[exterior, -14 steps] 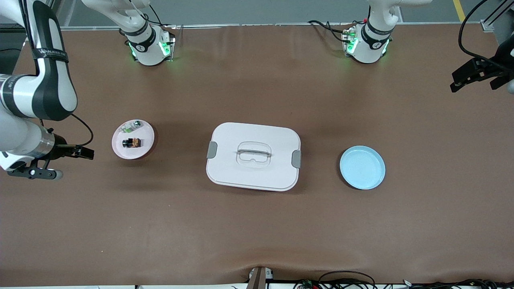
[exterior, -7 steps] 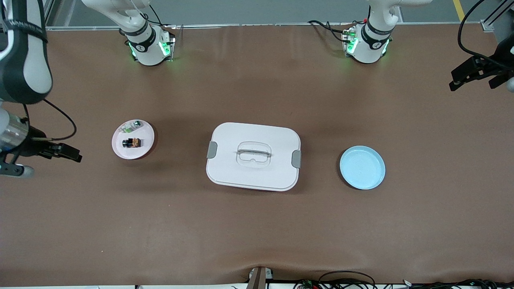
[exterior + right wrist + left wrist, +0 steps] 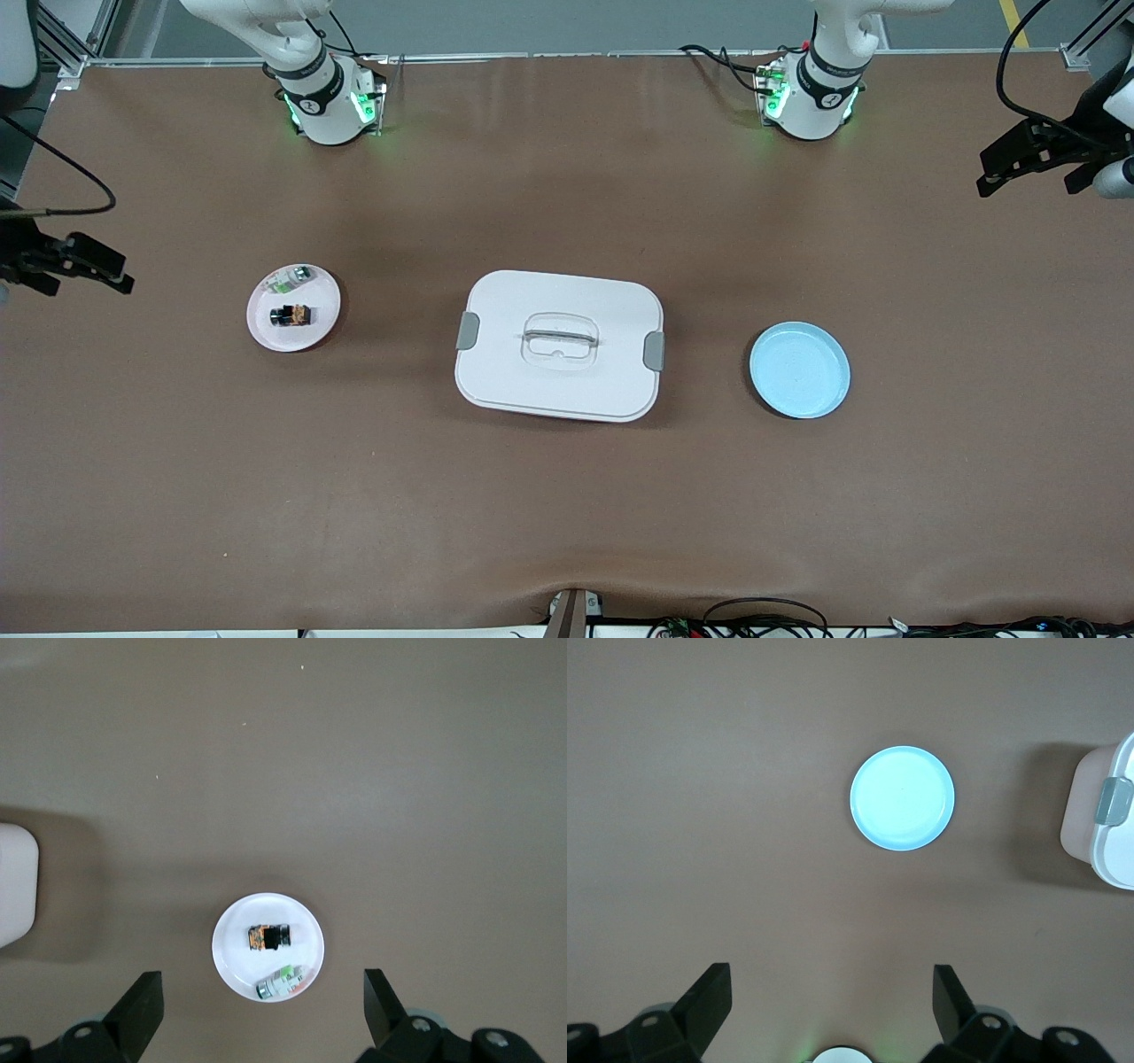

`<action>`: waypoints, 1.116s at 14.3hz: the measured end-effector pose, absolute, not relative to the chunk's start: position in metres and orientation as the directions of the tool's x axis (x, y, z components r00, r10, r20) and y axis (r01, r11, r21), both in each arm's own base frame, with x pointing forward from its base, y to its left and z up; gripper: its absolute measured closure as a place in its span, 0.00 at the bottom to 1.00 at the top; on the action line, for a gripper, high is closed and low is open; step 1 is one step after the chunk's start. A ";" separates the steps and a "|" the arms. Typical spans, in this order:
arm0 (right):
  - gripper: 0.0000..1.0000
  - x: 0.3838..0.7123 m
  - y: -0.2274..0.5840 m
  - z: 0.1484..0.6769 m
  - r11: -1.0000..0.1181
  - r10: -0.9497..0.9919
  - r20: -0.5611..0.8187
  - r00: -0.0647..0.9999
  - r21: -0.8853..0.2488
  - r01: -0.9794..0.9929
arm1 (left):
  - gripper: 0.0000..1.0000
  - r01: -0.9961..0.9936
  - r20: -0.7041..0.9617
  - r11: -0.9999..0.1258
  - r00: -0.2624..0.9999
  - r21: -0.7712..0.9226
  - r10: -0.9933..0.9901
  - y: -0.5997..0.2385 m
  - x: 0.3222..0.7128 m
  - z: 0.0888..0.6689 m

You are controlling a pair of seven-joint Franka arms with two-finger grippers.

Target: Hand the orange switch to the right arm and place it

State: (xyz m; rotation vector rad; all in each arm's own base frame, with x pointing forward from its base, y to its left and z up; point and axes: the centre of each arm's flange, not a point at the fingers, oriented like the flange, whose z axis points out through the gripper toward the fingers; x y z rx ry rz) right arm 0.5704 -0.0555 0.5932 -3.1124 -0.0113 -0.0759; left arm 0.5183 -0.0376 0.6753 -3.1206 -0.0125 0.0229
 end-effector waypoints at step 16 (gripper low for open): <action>0.00 0.507 -0.051 0.637 -1.000 -0.021 0.043 0.999 -0.023 -0.020 | 0.00 0.014 -0.013 -1.000 1.000 -0.020 0.014 -0.033 0.509 0.677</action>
